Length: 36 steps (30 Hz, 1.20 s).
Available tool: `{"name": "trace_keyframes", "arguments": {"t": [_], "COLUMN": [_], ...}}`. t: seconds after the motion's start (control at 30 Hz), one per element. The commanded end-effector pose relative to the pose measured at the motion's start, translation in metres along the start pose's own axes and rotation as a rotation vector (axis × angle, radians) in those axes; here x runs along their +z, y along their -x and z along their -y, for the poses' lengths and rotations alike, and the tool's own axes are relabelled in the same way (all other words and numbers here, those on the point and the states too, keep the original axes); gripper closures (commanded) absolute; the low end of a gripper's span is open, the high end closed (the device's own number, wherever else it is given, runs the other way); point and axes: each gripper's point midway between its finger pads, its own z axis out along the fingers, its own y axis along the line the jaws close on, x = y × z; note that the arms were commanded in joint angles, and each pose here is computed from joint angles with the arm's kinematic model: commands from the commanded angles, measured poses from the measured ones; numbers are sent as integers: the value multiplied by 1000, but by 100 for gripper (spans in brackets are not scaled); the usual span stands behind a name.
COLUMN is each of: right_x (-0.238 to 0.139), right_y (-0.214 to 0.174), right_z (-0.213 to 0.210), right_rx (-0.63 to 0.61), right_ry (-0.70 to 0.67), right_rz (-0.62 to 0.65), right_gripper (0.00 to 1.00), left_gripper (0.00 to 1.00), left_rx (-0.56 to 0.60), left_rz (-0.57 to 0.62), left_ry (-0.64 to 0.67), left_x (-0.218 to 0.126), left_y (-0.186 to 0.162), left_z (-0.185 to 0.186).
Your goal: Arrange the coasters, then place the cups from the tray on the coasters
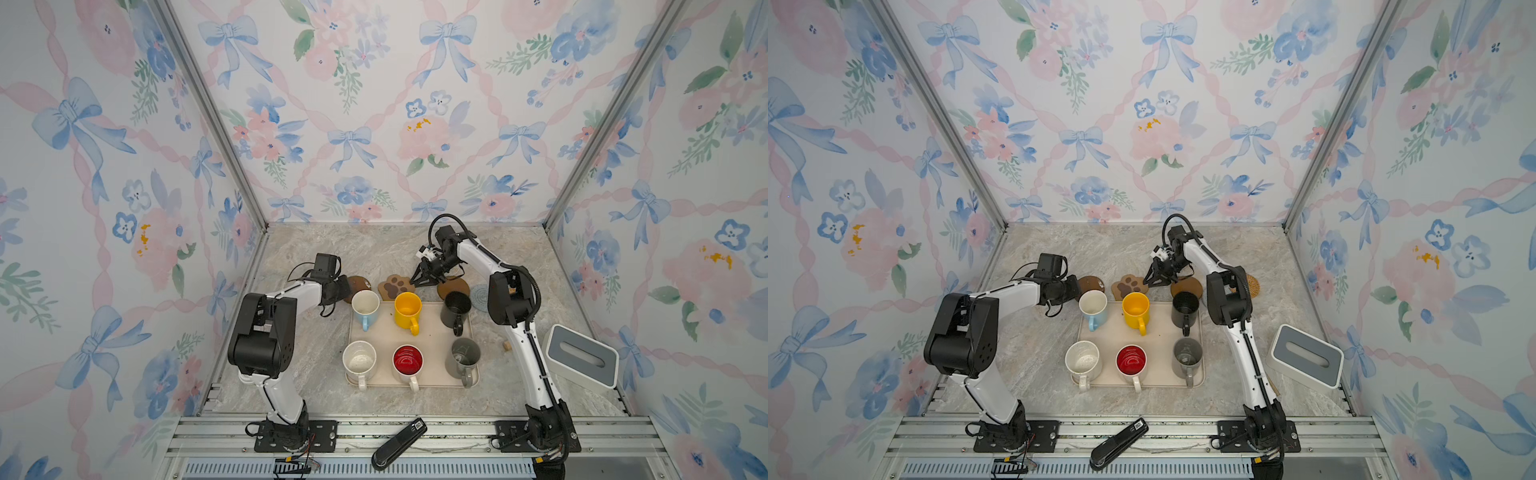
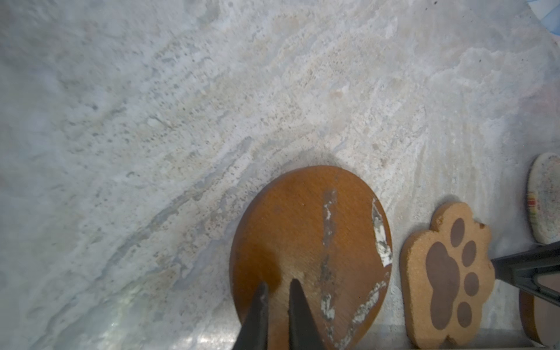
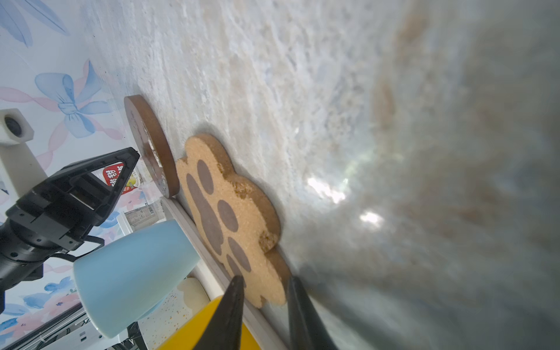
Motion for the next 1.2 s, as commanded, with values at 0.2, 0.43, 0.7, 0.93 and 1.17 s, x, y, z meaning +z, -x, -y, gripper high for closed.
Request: {"name": "trace_keyframes", "arguments": {"t": [0.2,0.43,0.7,0.93,1.17], "right_x": [28,34,5,-36,-69], "right_y": [6,16,34,45,48], "right_z": [-11,-22,-27,-29,-25], "right_rx": [30,35,23,17,25], "right_ry": [81,130,152,169,189], "right_rz": [-10,16,107,208,294], "right_gripper": [72,73,73,73,73], "left_gripper": [87,93,94,96,96], "left_rx": [-10,-13,-29,-33,-44], "left_rz": [45,-2,-41,-79,-86], "left_ry": [33,37,22,-20,-30], "left_x": [-24,-20,-13,-2,7], "left_y": [6,-13,-24,-30,-31], "left_z": [-15,-24,-23,-14,-11]}}
